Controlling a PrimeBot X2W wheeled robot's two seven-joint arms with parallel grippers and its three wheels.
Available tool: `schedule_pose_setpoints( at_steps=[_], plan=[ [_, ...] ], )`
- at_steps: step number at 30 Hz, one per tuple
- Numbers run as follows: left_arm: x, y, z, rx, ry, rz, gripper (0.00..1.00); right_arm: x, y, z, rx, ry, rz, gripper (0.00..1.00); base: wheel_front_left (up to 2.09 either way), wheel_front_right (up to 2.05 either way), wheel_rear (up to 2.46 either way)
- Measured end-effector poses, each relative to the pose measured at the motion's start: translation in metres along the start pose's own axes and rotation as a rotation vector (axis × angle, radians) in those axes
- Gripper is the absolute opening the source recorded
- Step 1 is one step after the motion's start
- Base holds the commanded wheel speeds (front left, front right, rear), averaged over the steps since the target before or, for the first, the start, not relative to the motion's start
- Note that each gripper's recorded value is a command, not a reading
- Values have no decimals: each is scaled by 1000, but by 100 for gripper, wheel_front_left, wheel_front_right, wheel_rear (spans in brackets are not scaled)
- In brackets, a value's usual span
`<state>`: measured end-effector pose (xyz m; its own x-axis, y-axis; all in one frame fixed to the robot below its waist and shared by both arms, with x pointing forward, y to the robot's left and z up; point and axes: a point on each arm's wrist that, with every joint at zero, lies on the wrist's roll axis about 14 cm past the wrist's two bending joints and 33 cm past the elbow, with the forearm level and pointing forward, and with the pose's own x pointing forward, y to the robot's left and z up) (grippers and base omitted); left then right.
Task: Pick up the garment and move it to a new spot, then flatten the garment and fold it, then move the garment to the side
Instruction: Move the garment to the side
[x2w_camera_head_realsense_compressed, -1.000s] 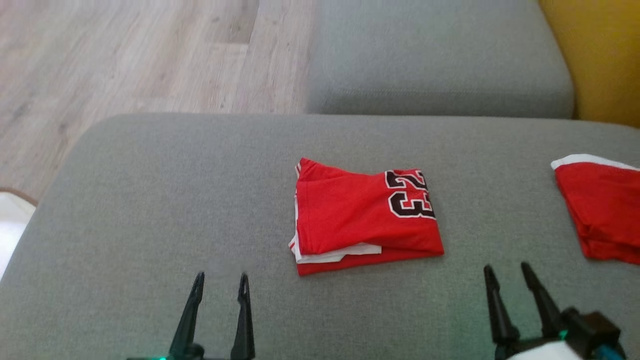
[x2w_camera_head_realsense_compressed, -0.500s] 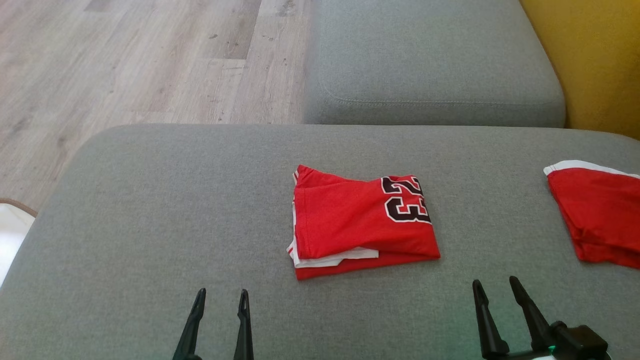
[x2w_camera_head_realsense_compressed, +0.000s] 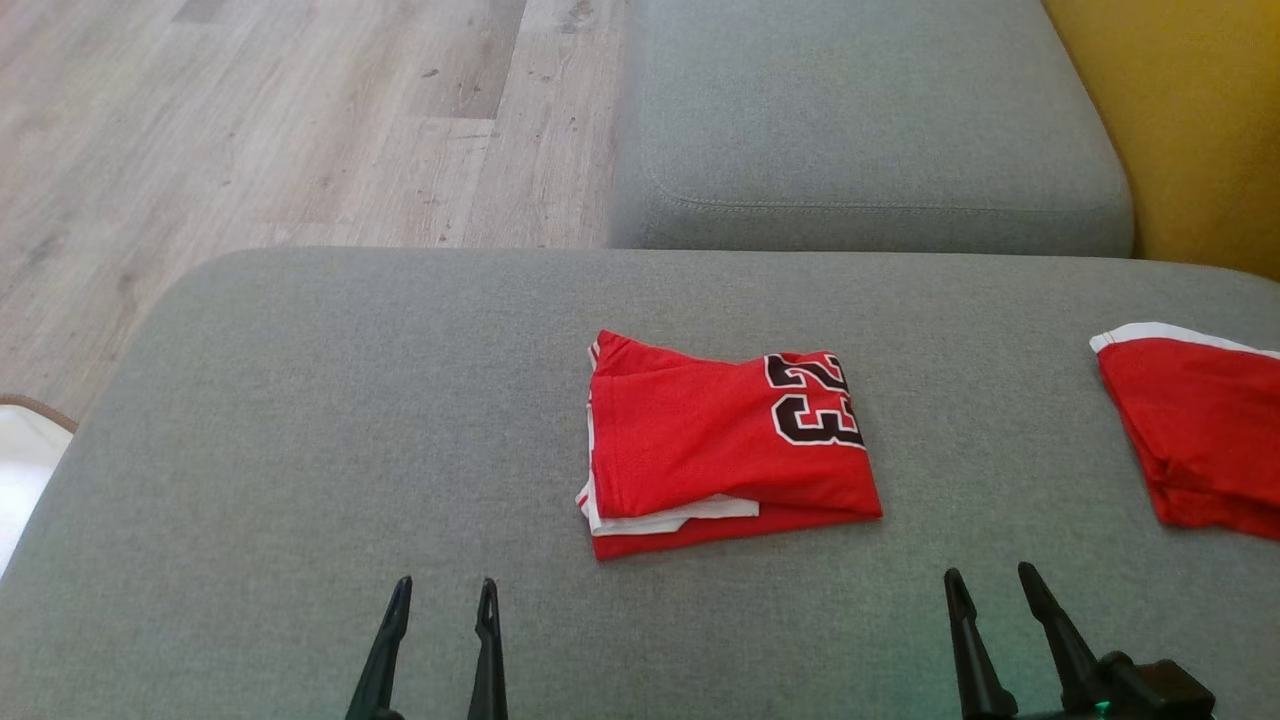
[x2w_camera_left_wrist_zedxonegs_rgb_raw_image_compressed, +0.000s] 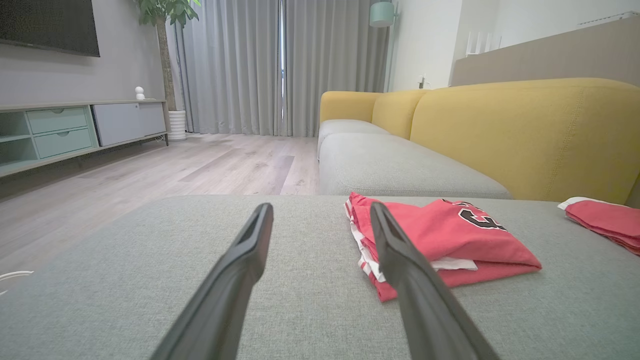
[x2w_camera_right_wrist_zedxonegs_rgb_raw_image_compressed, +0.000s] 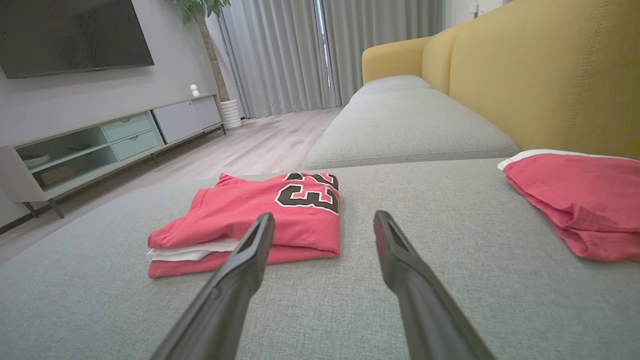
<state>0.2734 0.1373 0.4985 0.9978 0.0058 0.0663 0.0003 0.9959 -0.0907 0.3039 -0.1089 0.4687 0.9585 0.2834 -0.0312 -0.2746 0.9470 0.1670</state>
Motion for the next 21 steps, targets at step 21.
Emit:
schedule_pose_setpoints(
  at_steps=[21],
  plan=[
    [0,1,-4,1,17,6,100,3,-1,-4,0,16,-2,100,0,0,0]
  ],
)
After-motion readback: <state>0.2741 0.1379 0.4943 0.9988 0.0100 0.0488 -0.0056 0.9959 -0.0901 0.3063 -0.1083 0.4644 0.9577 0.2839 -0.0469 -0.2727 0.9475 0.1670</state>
